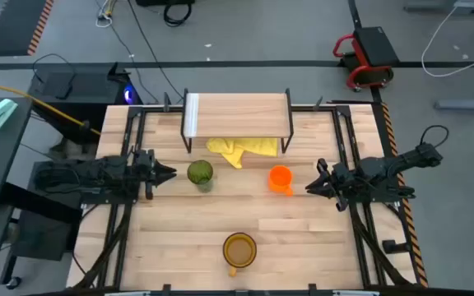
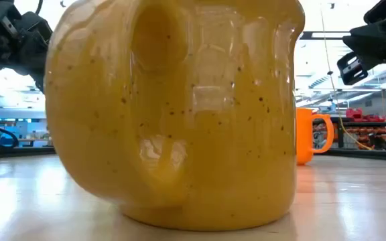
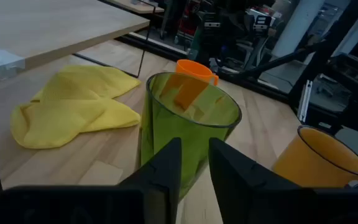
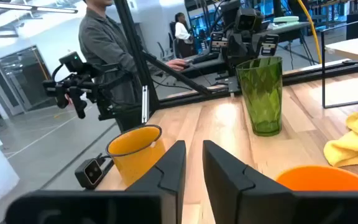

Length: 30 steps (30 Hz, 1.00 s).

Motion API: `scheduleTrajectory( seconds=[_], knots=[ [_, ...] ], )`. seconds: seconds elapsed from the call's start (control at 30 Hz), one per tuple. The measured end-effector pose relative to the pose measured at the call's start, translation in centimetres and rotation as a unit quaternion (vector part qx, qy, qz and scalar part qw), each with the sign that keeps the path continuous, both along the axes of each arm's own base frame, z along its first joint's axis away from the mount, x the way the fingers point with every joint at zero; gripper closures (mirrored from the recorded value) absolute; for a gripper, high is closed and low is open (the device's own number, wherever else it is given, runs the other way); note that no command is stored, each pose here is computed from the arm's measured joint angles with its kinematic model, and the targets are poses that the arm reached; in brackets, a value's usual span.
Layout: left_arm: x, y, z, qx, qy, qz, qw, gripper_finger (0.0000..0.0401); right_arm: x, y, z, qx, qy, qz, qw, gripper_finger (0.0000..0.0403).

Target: Stack small to large cups/mugs on shelf

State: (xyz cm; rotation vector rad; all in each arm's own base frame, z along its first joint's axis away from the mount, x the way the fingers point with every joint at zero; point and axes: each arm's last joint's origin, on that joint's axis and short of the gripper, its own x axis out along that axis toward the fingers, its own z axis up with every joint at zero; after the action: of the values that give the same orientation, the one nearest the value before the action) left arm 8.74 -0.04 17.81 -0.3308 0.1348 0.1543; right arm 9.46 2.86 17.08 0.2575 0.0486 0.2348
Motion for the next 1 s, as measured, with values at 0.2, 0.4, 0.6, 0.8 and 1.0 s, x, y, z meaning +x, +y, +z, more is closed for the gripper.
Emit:
scheduleTrajectory(
  seconds=[0.2,0.4,0.6,0.8,1.0],
  knots=[
    [0.0,0.0,0.0,0.0,0.0,0.0,1.0,0.0315,0.0,0.0,0.0,0.0,0.0,0.0,1.0,0.0341],
    [0.0,0.0,0.0,0.0,0.0,0.0,1.0,0.0317,0.0,0.0,0.0,0.0,0.0,0.0,1.0,0.0341],
    [0.0,0.0,0.0,0.0,0.0,0.0,1.0,0.031,0.0,0.0,0.0,0.0,0.0,0.0,1.0,0.0341],
    [0.0,0.0,-0.01,0.0,0.0,0.0,1.0,0.0316,0.0,0.0,0.0,0.0,0.0,0.0,1.0,0.0341],
    [0.0,0.0,0.0,0.0,0.0,0.0,1.0,0.0316,0.0,0.0,0.0,0.0,0.0,0.0,1.0,0.0341]
  ],
)
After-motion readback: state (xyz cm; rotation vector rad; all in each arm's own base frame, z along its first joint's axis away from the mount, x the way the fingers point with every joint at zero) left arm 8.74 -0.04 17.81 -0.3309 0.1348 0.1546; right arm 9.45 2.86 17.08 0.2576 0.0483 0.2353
